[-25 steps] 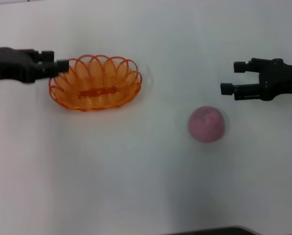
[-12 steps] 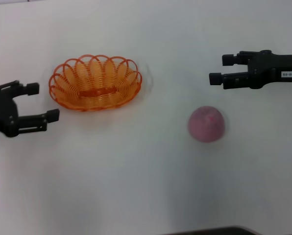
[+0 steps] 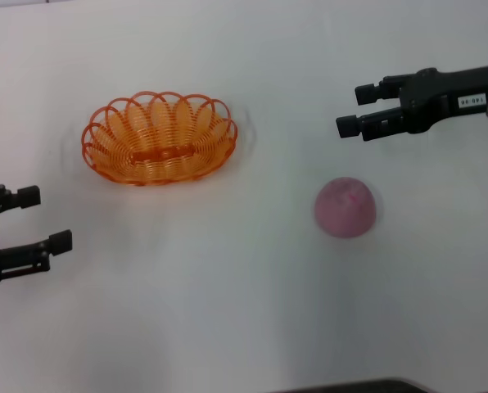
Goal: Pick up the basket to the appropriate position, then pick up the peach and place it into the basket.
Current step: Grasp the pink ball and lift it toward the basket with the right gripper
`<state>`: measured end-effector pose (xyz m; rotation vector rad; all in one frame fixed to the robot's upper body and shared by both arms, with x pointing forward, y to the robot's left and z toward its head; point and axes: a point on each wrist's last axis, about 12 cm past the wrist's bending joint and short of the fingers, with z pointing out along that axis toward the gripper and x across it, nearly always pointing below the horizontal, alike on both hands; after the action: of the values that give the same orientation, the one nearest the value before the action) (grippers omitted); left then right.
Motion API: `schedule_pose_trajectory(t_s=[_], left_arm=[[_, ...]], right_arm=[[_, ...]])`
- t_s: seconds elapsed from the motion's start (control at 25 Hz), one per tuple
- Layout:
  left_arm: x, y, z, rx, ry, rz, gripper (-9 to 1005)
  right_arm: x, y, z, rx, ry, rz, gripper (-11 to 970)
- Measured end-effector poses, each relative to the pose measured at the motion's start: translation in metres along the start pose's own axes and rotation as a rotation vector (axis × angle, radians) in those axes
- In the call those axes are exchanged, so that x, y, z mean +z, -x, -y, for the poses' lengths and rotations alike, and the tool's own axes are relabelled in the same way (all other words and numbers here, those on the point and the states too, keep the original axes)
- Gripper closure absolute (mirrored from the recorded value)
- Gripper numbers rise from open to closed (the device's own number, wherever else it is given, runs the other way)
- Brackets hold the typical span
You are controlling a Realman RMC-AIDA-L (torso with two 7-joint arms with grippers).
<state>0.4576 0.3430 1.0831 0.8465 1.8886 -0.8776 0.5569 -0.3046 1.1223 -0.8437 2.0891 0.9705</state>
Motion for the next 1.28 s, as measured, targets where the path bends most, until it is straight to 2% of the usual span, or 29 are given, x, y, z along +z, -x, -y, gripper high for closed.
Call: schedule_pose_trajectory(t_s=[0.48, 0.68, 0.92, 1.28], left_arm=[[0.001, -0.003, 0.004, -0.015, -0.032, -0.017, 105], [0.002, -0.003, 0.005, -0.020, -0.039, -0.014, 105], [0.003, -0.005, 0.007, -0.032, -0.043, -0.010, 106], [0.006, -0.009, 0.008, -0.044, -0.048, -0.004, 106]], right_arm=[[-0.009, 0.075, -0.023, -0.133, -0.035, -0.263, 30], [0.003, 0.095, -0.039, -0.173, -0.054, -0.467, 30], [0.036, 0.102, -0.054, -0.219, -0.099, -0.726, 30], [0.061, 0.091, -0.055, -0.232, -0.089, -0.800, 31]])
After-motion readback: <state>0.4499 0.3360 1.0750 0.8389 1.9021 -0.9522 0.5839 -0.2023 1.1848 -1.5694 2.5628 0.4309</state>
